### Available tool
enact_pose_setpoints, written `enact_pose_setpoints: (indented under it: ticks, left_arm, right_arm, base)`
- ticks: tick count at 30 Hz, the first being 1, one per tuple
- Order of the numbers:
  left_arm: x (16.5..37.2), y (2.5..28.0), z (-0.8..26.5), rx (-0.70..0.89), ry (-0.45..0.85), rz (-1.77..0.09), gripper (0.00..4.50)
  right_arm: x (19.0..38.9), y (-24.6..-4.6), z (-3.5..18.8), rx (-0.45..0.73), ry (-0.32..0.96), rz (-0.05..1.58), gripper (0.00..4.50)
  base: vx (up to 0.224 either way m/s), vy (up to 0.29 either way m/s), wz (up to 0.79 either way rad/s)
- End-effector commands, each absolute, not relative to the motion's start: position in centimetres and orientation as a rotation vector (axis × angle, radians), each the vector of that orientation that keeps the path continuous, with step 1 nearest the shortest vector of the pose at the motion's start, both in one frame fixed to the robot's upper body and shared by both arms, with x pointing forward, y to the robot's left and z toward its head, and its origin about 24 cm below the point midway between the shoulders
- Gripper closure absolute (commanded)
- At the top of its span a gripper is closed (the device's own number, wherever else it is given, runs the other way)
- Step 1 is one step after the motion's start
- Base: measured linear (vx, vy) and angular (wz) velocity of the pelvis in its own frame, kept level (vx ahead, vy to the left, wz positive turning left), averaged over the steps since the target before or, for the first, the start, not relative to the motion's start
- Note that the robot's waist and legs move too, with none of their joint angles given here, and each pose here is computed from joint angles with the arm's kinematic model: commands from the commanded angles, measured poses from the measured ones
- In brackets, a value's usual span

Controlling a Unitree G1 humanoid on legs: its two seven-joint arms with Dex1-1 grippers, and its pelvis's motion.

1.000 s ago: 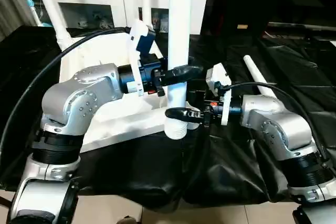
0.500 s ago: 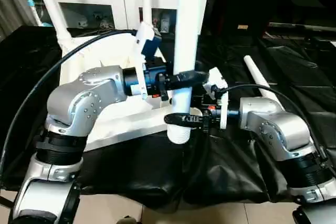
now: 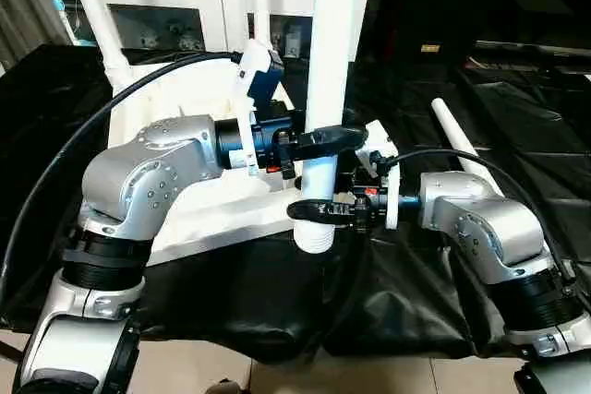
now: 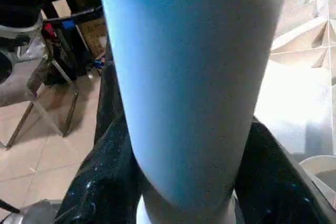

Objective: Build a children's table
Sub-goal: Pick table leg

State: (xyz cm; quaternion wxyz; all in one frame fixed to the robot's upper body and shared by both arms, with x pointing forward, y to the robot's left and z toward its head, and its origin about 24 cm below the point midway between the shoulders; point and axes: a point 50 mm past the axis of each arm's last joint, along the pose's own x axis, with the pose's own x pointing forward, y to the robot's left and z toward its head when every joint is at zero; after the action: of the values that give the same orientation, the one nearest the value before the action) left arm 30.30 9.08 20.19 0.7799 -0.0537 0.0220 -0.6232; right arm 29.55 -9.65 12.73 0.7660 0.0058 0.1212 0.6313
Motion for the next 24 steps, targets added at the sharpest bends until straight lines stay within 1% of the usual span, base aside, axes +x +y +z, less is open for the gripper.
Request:
enact_pose_setpoints:
  ticks: [1, 6, 7, 9, 11, 13, 14, 15, 18, 20, 24]
  left_arm:
    - [30.1, 8.5, 20.5, -0.094, 0.039, -1.388, 2.65]
    - [30.5, 8.5, 20.4, -0.086, 0.033, -1.351, 2.66]
    - [30.7, 8.6, 20.3, -0.088, 0.046, -1.341, 2.31]
    - [30.8, 8.6, 20.3, -0.107, 0.049, -1.338, 1.96]
    - [30.9, 8.7, 20.6, -0.155, 0.046, -1.339, 1.87]
    - [31.0, 8.7, 20.7, -0.154, 0.04, -1.338, 1.62]
    - [31.1, 8.7, 20.7, -0.16, 0.039, -1.334, 1.62]
    - [31.1, 8.8, 20.8, -0.166, 0.039, -1.331, 1.48]
    - [31.4, 8.9, 20.8, -0.189, 0.048, -1.307, 1.39]
    - [31.5, 9.1, 20.7, -0.212, 0.059, -1.299, 1.13]
    - [31.7, 9.3, 20.6, -0.245, 0.079, -1.281, 0.88]
  right_arm:
    - [29.5, -9.6, 13.0, -0.022, 0.268, 1.368, 2.55]
    - [29.5, -9.6, 12.8, -0.025, 0.262, 1.355, 2.61]
    - [29.6, -9.5, 12.8, -0.024, 0.257, 1.347, 2.62]
    - [29.6, -9.5, 12.9, -0.023, 0.252, 1.337, 2.62]
    - [29.8, -9.6, 13.0, -0.02, 0.237, 1.311, 2.62]
    - [29.9, -9.7, 13.0, -0.016, 0.23, 1.298, 2.63]
    - [30.0, -9.7, 13.1, -0.014, 0.225, 1.291, 2.63]
    - [30.0, -9.7, 13.1, -0.011, 0.221, 1.284, 2.63]
    - [30.2, -9.8, 13.3, -0.001, 0.206, 1.265, 2.63]
    - [30.3, -9.9, 13.5, 0.006, 0.193, 1.253, 2.63]
    - [30.2, -10.0, 13.9, 0.026, 0.174, 1.239, 2.63]
  base:
    - [0.0, 0.0, 0.0]
    - [0.0, 0.0, 0.0]
    - [0.0, 0.0, 0.0]
    - [0.0, 0.0, 0.0]
    - [0.0, 0.0, 0.0]
    - [0.0, 0.0, 0.0]
    - [0.0, 0.0, 0.0]
    - [0.0, 0.0, 0.0]
    - [0.0, 0.0, 0.0]
    - [0.0, 0.0, 0.0]
    - [0.0, 0.0, 0.0]
